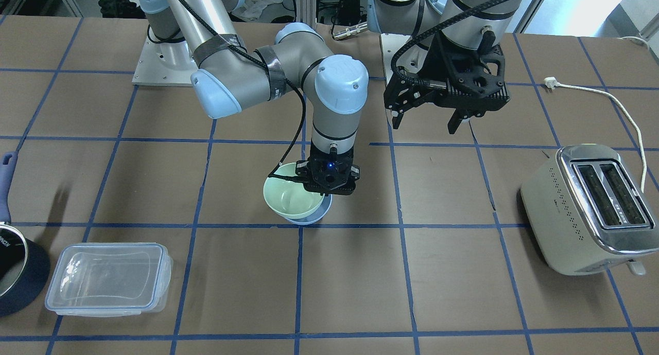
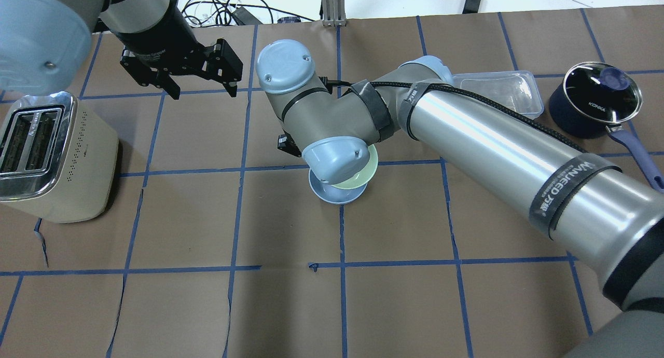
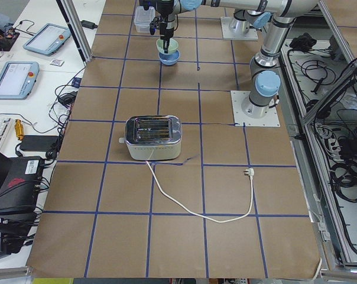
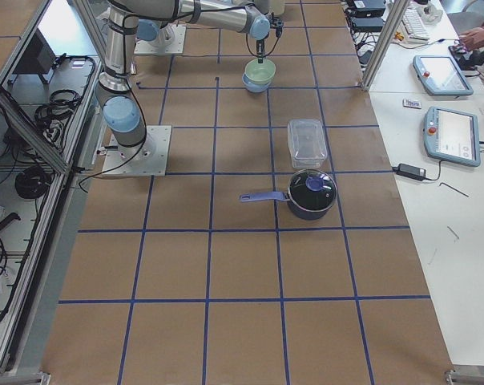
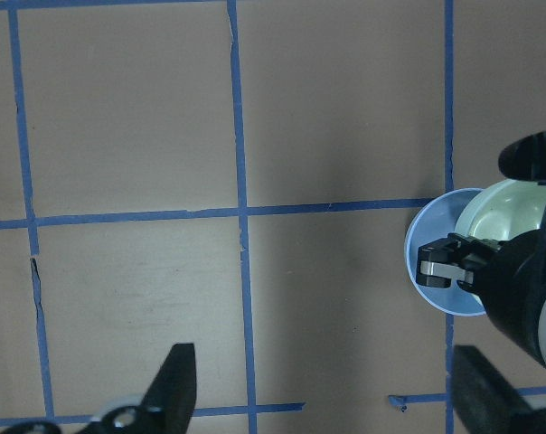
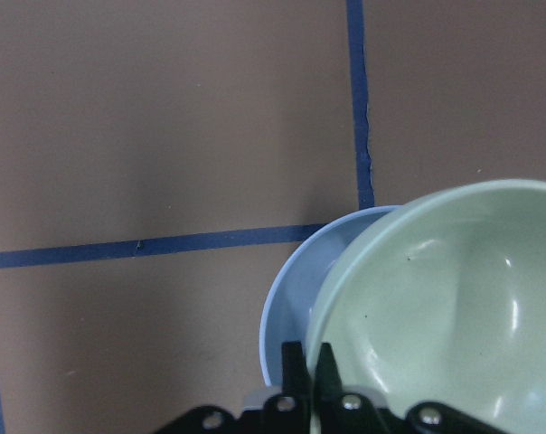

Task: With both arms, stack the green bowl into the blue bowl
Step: 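Carry the green bowl with the right gripper over the blue bowl, then lower the green bowl into the blue bowl and open the right gripper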

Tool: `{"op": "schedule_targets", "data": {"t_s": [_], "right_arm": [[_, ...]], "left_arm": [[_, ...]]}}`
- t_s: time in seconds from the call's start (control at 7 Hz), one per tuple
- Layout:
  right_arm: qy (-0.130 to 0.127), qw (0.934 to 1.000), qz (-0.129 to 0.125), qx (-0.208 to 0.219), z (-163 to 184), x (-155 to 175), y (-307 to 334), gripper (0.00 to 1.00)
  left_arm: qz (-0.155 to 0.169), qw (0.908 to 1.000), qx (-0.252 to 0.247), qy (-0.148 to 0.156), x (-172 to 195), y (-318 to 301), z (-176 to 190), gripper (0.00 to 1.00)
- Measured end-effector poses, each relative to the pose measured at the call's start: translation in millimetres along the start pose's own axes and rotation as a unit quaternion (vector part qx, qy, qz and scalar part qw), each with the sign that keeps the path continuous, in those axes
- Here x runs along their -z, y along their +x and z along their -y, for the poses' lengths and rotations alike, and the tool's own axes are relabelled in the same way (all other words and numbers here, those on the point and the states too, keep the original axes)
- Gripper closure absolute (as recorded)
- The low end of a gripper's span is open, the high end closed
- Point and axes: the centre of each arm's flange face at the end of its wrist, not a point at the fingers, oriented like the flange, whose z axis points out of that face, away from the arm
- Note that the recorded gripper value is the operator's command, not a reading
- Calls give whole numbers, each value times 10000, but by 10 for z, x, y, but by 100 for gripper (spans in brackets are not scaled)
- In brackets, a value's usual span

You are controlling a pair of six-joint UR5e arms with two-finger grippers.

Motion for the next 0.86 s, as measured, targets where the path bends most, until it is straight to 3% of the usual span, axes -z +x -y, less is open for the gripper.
{"op": "schedule_targets", "data": {"t_s": [0.14,0.29,0.57,0.86], "right_arm": [[-14,10000,7,34,-18,-11,-42,75],[-46,10000,-8,60,-23,-58,-63,1],[-56,9999,-21,103,0,-125,-80,0],[62,10000,22,33,168,65,-36,0]], "left_arm": [[0,10000,4,-2,0,-4,1,0],[1,10000,5,-5,-1,-7,1,0],[3,10000,4,-6,-1,-14,3,0],[11,10000,-5,0,0,-37,11,0]]}}
